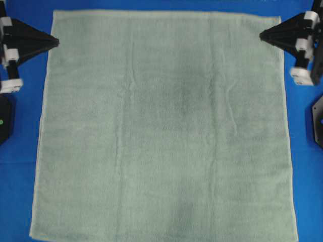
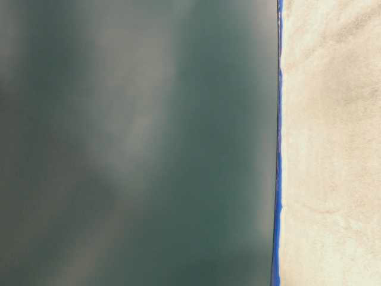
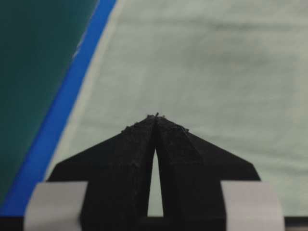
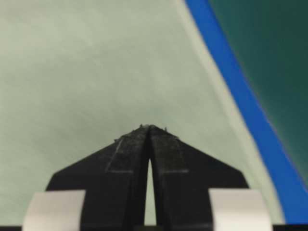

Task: Fold a bath towel.
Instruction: 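Move both grippers to the far corners of the green towel and grasp them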

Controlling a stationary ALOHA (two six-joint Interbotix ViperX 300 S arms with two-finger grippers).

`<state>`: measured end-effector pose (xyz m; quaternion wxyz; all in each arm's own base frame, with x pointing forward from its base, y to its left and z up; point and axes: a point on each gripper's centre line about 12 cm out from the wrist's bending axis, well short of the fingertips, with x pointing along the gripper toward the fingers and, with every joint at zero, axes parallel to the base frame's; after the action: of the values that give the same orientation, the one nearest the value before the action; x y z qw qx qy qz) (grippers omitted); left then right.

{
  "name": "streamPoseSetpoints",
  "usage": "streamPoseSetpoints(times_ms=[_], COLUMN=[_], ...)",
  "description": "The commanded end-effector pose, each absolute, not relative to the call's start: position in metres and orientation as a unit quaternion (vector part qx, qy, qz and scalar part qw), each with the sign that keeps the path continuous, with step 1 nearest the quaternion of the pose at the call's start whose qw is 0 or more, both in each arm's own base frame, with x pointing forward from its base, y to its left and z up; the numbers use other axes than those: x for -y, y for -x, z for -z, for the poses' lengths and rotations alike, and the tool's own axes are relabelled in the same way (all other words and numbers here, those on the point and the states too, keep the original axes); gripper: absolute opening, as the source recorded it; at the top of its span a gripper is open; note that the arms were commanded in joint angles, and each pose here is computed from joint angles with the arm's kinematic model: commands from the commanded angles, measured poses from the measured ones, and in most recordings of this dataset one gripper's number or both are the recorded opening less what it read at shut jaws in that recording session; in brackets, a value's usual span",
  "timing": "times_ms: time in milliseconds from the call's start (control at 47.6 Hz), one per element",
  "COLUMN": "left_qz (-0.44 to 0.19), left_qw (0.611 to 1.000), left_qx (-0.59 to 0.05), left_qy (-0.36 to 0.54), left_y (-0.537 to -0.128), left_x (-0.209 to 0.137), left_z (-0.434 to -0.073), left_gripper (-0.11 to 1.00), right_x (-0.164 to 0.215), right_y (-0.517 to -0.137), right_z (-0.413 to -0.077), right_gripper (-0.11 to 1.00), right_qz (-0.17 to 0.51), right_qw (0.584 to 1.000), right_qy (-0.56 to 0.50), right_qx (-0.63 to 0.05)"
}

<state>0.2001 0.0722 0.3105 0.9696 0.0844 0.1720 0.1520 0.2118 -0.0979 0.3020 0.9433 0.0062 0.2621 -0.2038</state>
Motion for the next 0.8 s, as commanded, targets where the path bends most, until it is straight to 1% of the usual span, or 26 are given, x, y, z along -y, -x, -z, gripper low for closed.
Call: streamPoseSetpoints(times_ms=[0, 42, 105, 147, 189, 210, 231, 252, 315, 357, 399, 462, 546, 777], left_qz=[-0.174, -0.186, -0.203, -0.209, -0.211, -0.212, -0.213, -0.214, -0.218, -0.221, -0.227, -0.239, -0.254, -0.267], left_qw=[0.964, 0.959, 0.950, 0.944, 0.938, 0.935, 0.931, 0.926, 0.917, 0.911, 0.905, 0.893, 0.880, 0.865], left_qx=[-0.182, -0.193, -0.222, -0.240, -0.261, -0.269, -0.278, -0.292, -0.313, -0.328, -0.341, -0.365, -0.390, -0.419], left_qy=[-0.088, -0.088, -0.085, -0.087, -0.092, -0.095, -0.099, -0.104, -0.112, -0.116, -0.115, -0.108, -0.093, -0.070], left_y=[-0.205, -0.206, -0.209, -0.211, -0.214, -0.215, -0.217, -0.219, -0.224, -0.227, -0.228, -0.230, -0.230, -0.247], left_x=[-0.086, -0.093, -0.107, -0.115, -0.122, -0.125, -0.129, -0.135, -0.147, -0.156, -0.167, -0.186, -0.210, -0.253], left_z=[-0.315, -0.313, -0.304, -0.298, -0.292, -0.289, -0.287, -0.283, -0.277, -0.272, -0.267, -0.255, -0.236, -0.182], left_gripper=[0.02, 0.05, 0.20, 0.33, 0.46, 0.52, 0.58, 0.65, 0.79, 0.85, 0.86, 0.85, 0.86, 0.86], right_x=[0.120, 0.130, 0.144, 0.156, 0.165, 0.170, 0.174, 0.178, 0.191, 0.202, 0.209, 0.220, 0.236, 0.267], right_y=[-0.213, -0.213, -0.214, -0.214, -0.214, -0.215, -0.215, -0.216, -0.218, -0.219, -0.220, -0.220, -0.221, -0.223], right_z=[-0.303, -0.297, -0.288, -0.280, -0.273, -0.270, -0.267, -0.264, -0.254, -0.245, -0.236, -0.220, -0.195, -0.147], right_gripper=[0.01, 0.01, 0.04, 0.14, 0.26, 0.34, 0.39, 0.46, 0.61, 0.66, 0.64, 0.60, 0.62, 0.62], right_qz=[0.238, 0.251, 0.268, 0.280, 0.288, 0.291, 0.293, 0.295, 0.302, 0.306, 0.307, 0.307, 0.307, 0.316], right_qw=[0.927, 0.917, 0.902, 0.889, 0.879, 0.874, 0.870, 0.866, 0.854, 0.844, 0.836, 0.824, 0.812, 0.804], right_qy=[-0.007, -0.010, -0.012, -0.013, -0.013, -0.012, -0.010, -0.009, -0.010, -0.014, -0.019, -0.028, -0.037, -0.055], right_qx=[-0.291, -0.311, -0.338, -0.362, -0.380, -0.389, -0.396, -0.404, -0.424, -0.440, -0.454, -0.475, -0.495, -0.500])
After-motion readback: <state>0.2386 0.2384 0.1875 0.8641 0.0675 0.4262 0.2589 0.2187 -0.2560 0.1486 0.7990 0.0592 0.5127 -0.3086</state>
